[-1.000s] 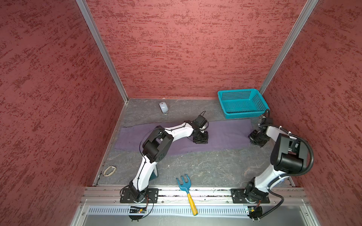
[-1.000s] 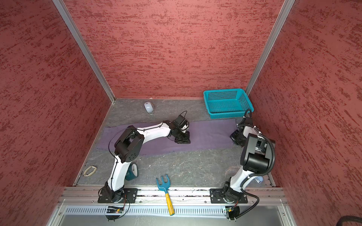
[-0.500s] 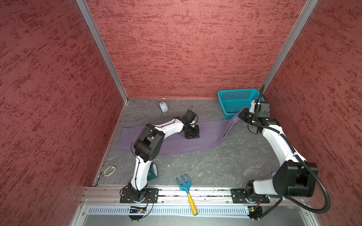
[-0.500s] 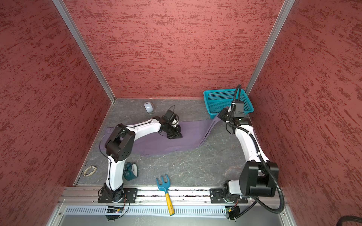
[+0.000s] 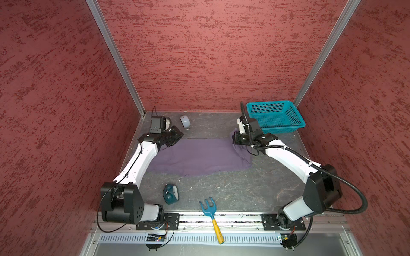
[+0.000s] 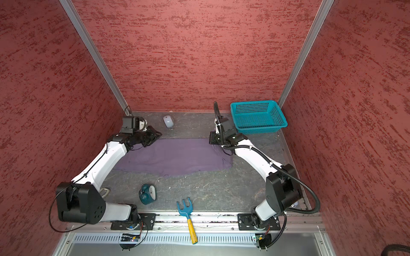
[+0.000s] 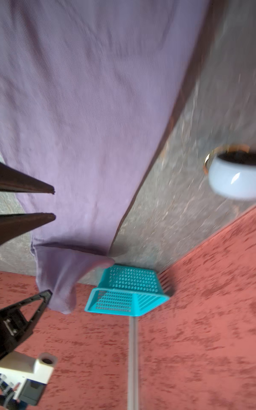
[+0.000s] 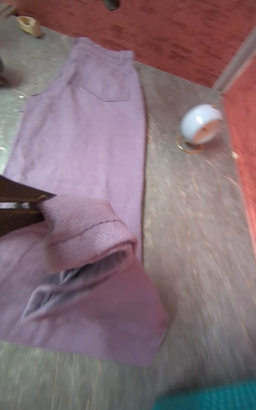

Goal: Fold and stack the trousers

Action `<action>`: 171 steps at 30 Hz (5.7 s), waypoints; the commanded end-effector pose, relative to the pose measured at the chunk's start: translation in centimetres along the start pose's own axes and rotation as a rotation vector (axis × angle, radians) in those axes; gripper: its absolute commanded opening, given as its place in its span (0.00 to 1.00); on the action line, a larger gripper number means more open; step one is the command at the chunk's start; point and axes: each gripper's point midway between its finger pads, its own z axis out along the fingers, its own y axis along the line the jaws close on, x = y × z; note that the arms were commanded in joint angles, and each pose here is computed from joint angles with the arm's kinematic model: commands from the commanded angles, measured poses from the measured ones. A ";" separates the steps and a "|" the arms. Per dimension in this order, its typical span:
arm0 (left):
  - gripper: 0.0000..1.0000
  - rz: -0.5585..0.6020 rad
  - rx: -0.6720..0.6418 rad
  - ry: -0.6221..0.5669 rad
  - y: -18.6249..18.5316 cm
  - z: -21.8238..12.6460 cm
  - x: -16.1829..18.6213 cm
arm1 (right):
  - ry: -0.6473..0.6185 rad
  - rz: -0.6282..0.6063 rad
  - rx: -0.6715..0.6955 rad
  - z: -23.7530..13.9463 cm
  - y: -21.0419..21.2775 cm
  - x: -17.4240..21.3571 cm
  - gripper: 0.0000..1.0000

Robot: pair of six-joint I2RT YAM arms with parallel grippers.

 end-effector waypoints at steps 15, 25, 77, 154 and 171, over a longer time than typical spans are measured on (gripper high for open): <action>0.26 -0.110 -0.134 0.020 7.7 -1.4 1.2 | 0.211 -0.263 -0.035 7.3 7.5 7.9 0.00; 0.62 0.068 -0.181 0.108 4.2 2.2 2.9 | 0.266 -0.400 -0.019 5.7 7.5 10.9 0.43; 0.75 0.874 -0.451 0.405 -8.7 22.0 19.6 | -0.013 0.489 0.007 -5.5 -13.0 9.9 0.14; 0.00 0.746 -0.481 0.509 -8.4 23.0 20.7 | 0.054 0.501 0.057 -3.3 -14.6 12.6 0.13; 0.76 0.085 -0.137 0.448 -5.5 14.6 4.4 | 0.067 0.521 0.025 -2.6 -14.2 12.0 0.17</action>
